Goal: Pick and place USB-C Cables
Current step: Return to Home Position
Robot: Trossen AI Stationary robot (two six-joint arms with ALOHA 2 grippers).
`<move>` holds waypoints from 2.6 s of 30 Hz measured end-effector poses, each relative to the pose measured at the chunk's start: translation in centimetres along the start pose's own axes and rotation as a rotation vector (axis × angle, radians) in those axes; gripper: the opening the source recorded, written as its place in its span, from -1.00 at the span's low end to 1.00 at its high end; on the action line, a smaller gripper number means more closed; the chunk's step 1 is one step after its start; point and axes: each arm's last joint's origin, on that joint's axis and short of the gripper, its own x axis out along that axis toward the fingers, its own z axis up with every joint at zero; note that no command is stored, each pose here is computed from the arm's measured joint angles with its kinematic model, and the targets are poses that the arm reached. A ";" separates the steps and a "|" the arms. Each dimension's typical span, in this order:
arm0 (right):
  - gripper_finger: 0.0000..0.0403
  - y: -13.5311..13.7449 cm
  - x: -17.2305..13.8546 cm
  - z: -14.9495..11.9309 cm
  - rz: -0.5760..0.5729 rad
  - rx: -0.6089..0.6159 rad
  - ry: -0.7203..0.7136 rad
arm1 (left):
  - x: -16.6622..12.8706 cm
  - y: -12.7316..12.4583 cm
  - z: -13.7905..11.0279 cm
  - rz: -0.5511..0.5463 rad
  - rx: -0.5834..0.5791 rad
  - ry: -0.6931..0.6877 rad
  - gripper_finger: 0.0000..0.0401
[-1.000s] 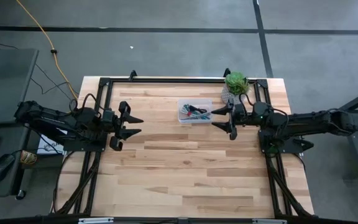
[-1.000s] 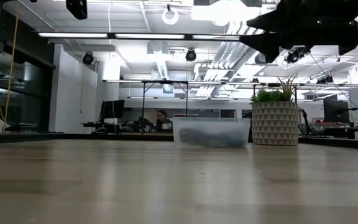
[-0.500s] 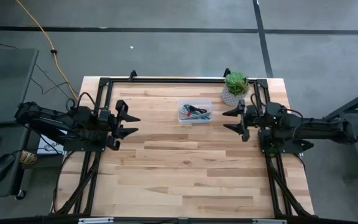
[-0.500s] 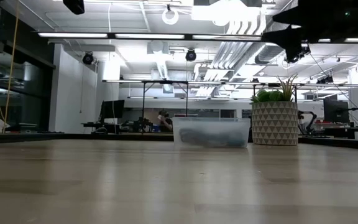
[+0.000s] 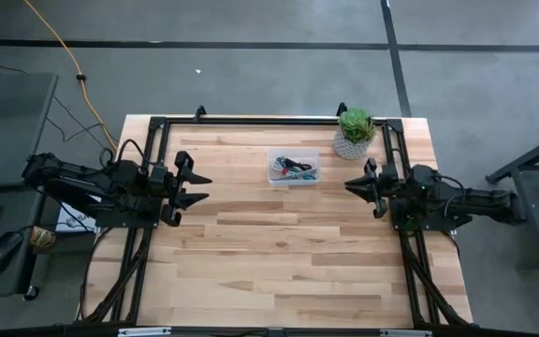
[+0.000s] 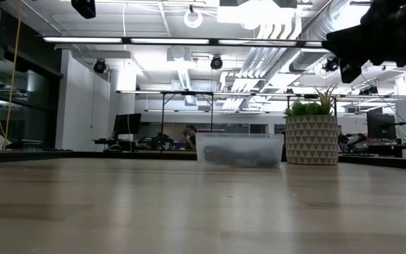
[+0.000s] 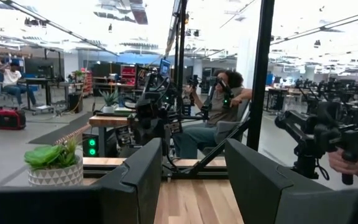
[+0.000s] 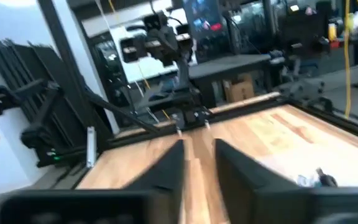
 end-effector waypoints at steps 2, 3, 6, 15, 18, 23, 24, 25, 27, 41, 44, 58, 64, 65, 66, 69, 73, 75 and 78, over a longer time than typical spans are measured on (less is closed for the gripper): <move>-0.91 0.1 -0.3 -0.4 0.024 -0.010 -0.034 | 0.0 0.0 0.0 0.000 0.000 0.000 -0.22; -0.94 0.2 -0.4 -0.6 0.027 -0.013 -0.053 | 0.0 0.0 0.0 0.000 0.000 0.000 -0.22; -0.90 0.3 -0.5 -1.2 0.014 -0.026 -0.078 | 0.0 0.0 0.0 0.000 0.000 0.000 -0.22; -0.99 1.0 -0.6 -1.9 -0.008 -0.059 -0.030 | 0.0 0.0 0.0 0.000 -0.037 0.000 -0.22; -1.00 0.9 -0.6 -2.1 -0.079 -0.070 -0.019 | 0.0 0.0 0.0 0.007 -0.075 0.000 -0.22; -1.00 0.9 -0.7 -1.8 -0.079 -0.089 -0.049 | 0.1 0.1 -0.1 0.018 -0.040 0.004 -0.22; -1.00 0.9 -0.7 -1.7 -0.078 -0.086 -0.049 | 0.1 0.1 -0.1 0.019 -0.039 0.003 -0.22; -1.00 1.0 -0.7 -1.7 -0.075 -0.084 -0.051 | 0.1 0.1 0.0 0.019 -0.037 0.002 -0.22; -0.99 1.0 -0.7 -1.4 -0.073 -0.085 -0.057 | 0.1 0.1 0.0 0.021 -0.035 0.002 -0.22; -0.99 1.0 -0.7 -1.4 -0.073 -0.081 -0.051 | 0.0 1.8 -0.6 0.132 0.058 0.057 -0.92; -0.99 1.0 -0.7 -1.4 -0.072 -0.081 -0.052 | -0.3 2.8 -1.5 0.168 0.076 0.021 -0.94; -0.99 1.0 -0.7 -1.4 -0.073 -0.081 -0.051 | -4.2 3.2 -6.4 0.206 0.030 0.007 -1.00; -0.99 1.0 -0.7 -1.4 -0.073 -0.081 -0.049 | -4.8 2.1 -8.4 0.127 0.016 0.034 -1.00; -0.99 1.0 -0.7 -1.4 -0.073 -0.081 -0.048 | -4.9 2.0 -8.6 0.117 0.022 0.035 -1.00; -0.99 1.0 -0.7 -1.4 -0.073 -0.081 -0.048 | -5.0 1.9 -8.7 0.106 0.032 0.035 -1.00; -0.99 1.0 -0.7 -1.4 -0.073 -0.081 -0.047 | -5.2 1.7 -8.9 0.078 0.040 0.059 -1.00; -0.99 1.0 -0.7 -1.4 -0.074 -0.081 -0.046 | -5.6 1.6 -9.1 0.049 0.070 0.085 -1.00; -0.99 1.0 -0.7 -1.4 -0.074 -0.082 -0.046 | -5.8 1.6 -9.7 0.049 0.084 0.144 -1.00; -0.99 1.0 -0.7 -1.4 -0.074 -0.081 -0.046 | -6.2 1.6 -10.4 0.026 0.070 0.217 -1.00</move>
